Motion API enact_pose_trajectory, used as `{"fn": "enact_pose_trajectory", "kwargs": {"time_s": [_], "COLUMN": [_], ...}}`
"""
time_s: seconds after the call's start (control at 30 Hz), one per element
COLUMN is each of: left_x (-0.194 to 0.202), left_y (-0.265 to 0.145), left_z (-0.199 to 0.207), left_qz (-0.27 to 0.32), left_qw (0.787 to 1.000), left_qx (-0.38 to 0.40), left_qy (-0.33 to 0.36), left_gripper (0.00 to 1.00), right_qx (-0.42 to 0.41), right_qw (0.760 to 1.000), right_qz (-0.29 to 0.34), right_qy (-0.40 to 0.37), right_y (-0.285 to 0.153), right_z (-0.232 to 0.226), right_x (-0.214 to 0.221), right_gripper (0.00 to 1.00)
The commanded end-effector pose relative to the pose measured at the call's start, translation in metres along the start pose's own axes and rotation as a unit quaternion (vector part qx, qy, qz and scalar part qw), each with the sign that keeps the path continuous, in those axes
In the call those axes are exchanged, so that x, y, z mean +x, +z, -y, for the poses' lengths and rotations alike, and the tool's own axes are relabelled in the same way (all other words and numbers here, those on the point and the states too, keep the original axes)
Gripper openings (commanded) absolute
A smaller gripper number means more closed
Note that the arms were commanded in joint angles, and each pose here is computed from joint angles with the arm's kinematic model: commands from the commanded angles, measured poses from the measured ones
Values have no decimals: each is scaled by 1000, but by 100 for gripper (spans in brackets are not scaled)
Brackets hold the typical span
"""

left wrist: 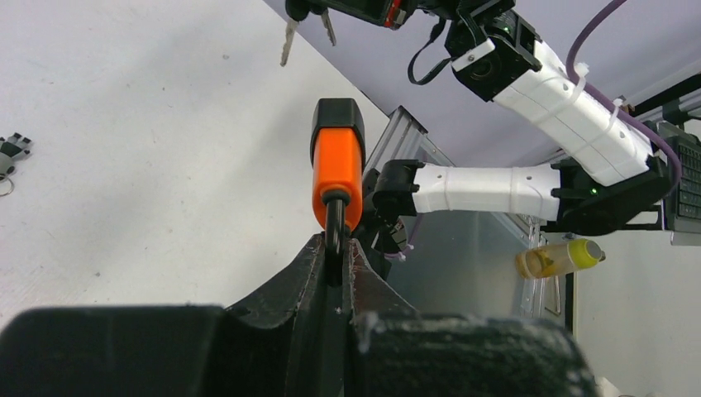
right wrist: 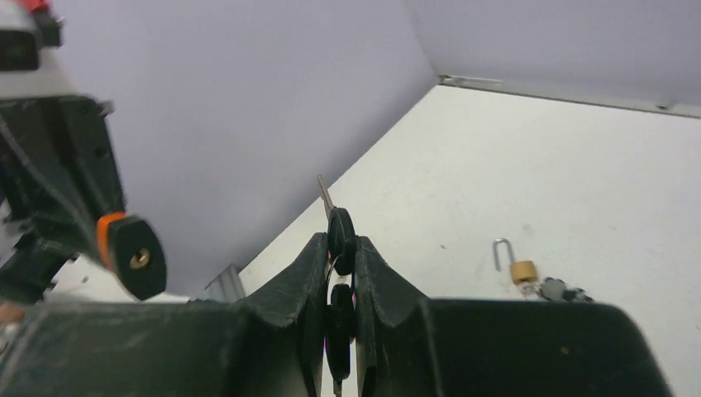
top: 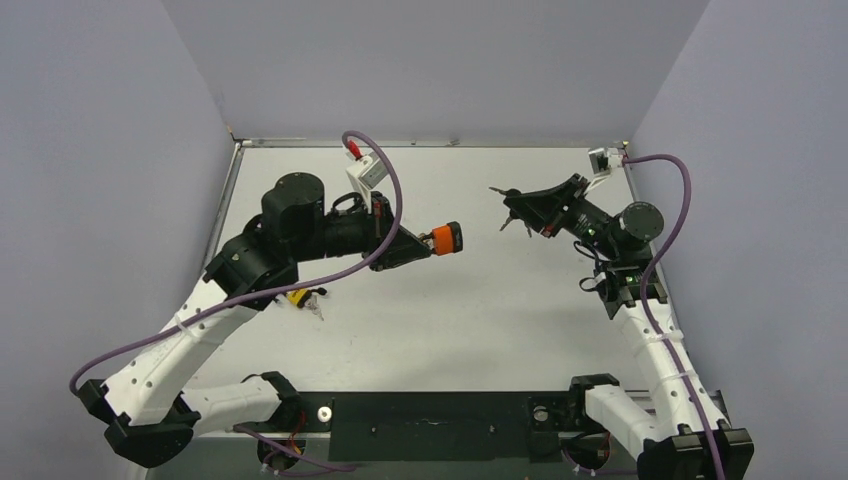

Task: Lock with the key
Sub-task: Lock the lock, then place the lock at the center of the board.

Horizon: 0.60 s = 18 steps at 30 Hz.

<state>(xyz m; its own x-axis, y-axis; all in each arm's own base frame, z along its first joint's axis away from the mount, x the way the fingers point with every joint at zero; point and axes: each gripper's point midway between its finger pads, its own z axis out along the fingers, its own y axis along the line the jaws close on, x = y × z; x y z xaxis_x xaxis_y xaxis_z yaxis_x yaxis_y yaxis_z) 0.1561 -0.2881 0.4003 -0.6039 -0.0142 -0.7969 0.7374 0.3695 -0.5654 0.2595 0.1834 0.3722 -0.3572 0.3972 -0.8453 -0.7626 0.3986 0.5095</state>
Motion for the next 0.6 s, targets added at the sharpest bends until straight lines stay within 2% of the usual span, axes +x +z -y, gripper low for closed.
{"fn": "enact_pose_trajectory", "kwargs": {"time_s": [0.0, 0.03, 0.1, 0.13, 0.23, 0.27, 0.3, 0.33, 0.37, 0.4, 0.43, 0.47, 0.5, 0.53, 0.57], "left_x": [-33, -28, -32, -30, -17, -22, -6, 0, -15, 6, -10, 11, -5, 16, 3], "left_y": [38, 56, 89, 102, 165, 176, 203, 228, 238, 263, 272, 294, 304, 324, 334], "left_z": [-11, -24, -37, -43, -76, -76, -97, -112, -106, -129, -123, -145, -138, -158, -150], "left_qz": [75, 66, 80, 77, 63, 65, 45, 33, 44, 22, 35, 15, 28, 11, 22], "left_qw": [997, 997, 996, 995, 994, 993, 994, 994, 993, 993, 992, 992, 991, 991, 991], "left_qx": [20, 16, 33, 40, 47, 55, 44, 39, 54, 44, 59, 48, 63, 54, 68], "left_qy": [-14, -24, -38, -53, -81, -82, -93, -100, -95, -111, -106, -120, -113, -123, -116], "left_gripper": [0, 0, 0, 0, 0, 0, 0, 0, 0, 0, 0, 0, 0, 0, 0], "right_qx": [177, 224, 343, 406, 497, 524, 553, 569, 582, 591, 597, 604, 611, 619, 624], "right_qw": [983, 973, 936, 910, 860, 844, 824, 813, 802, 794, 788, 781, 776, 769, 764], "right_qz": [42, 31, 38, 42, 41, 48, 54, 48, 53, 48, 58, 53, 60, 54, 60], "right_qy": [40, 49, 68, 77, 105, 105, 110, 119, 125, 134, 139, 147, 145, 151, 152], "right_y": [-10, -16, -35, -51, -80, -91, -105, -111, -120, -123, -129, -132, -136, -138, -141], "right_z": [80, 101, 144, 164, 211, 223, 240, 254, 264, 277, 285, 296, 303, 313, 319], "right_x": [-10, -2, -2, -3, 7, 7, 8, 15, 13, 19, 16, 22, 19, 25, 23], "right_gripper": [0, 0, 0, 0, 0, 0, 0, 0, 0, 0, 0, 0, 0, 0, 0]}}
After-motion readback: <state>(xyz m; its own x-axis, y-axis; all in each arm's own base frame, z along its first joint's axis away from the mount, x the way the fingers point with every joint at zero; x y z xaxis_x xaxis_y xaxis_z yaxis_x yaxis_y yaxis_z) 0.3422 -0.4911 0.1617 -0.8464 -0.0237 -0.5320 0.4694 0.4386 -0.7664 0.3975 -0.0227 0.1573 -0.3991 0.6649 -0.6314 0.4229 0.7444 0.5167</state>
